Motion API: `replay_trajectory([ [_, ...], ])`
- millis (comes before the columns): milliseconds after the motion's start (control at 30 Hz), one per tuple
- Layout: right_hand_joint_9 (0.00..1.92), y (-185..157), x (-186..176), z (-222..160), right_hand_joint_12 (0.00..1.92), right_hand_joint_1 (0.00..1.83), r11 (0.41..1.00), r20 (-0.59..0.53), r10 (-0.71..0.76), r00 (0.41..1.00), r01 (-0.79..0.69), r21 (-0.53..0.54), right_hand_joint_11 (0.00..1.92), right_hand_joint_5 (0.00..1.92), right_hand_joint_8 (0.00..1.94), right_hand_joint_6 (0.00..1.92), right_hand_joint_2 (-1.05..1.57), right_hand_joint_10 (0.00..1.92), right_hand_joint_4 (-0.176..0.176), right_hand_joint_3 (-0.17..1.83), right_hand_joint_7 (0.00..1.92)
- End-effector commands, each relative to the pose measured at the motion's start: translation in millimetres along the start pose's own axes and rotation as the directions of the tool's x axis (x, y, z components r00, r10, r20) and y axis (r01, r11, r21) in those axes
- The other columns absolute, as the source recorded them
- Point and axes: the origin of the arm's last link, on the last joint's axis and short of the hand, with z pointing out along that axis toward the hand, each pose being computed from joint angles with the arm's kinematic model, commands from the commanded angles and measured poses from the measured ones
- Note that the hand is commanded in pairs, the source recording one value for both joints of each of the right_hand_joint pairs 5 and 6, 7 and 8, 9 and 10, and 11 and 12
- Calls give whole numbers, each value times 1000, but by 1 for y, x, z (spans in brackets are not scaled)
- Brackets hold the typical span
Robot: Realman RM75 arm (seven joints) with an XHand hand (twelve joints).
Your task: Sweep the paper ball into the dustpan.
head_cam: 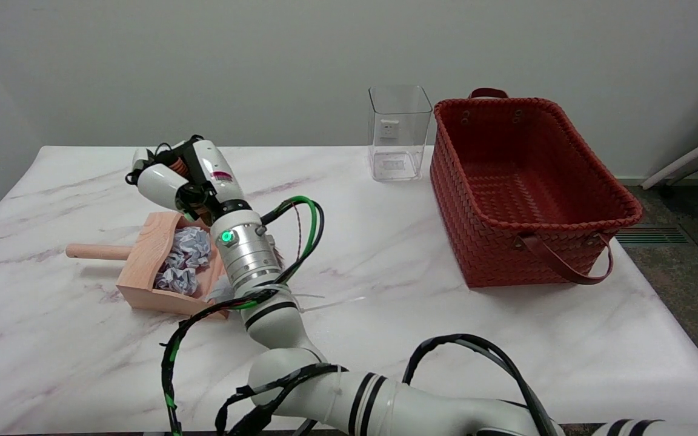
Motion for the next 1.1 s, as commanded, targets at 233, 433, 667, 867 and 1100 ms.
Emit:
replay_trajectory([
  [233,1920,-34,-16,44,1920,772,996,-7,-23,1000,24,84,1920,1920,1920,1920,1197,1920,0,1380,1920],
  [433,1920,-43,-16,45,1920,739,995,-38,8,999,-5,97,1920,1920,1920,1920,1277,1920,0,1288,1920],
  [667,1920,-32,-15,43,1920,719,977,-39,210,977,-208,45,1920,1920,1920,1920,1325,1920,0,1207,1920],
  [867,1920,-34,1,46,1920,726,993,-82,70,994,-62,103,1920,1920,1920,1920,1340,1920,0,1156,1920],
  [1100,1920,-22,31,30,1855,770,989,-136,-72,988,89,122,1855,1920,1920,1920,1502,1920,0,988,1920],
])
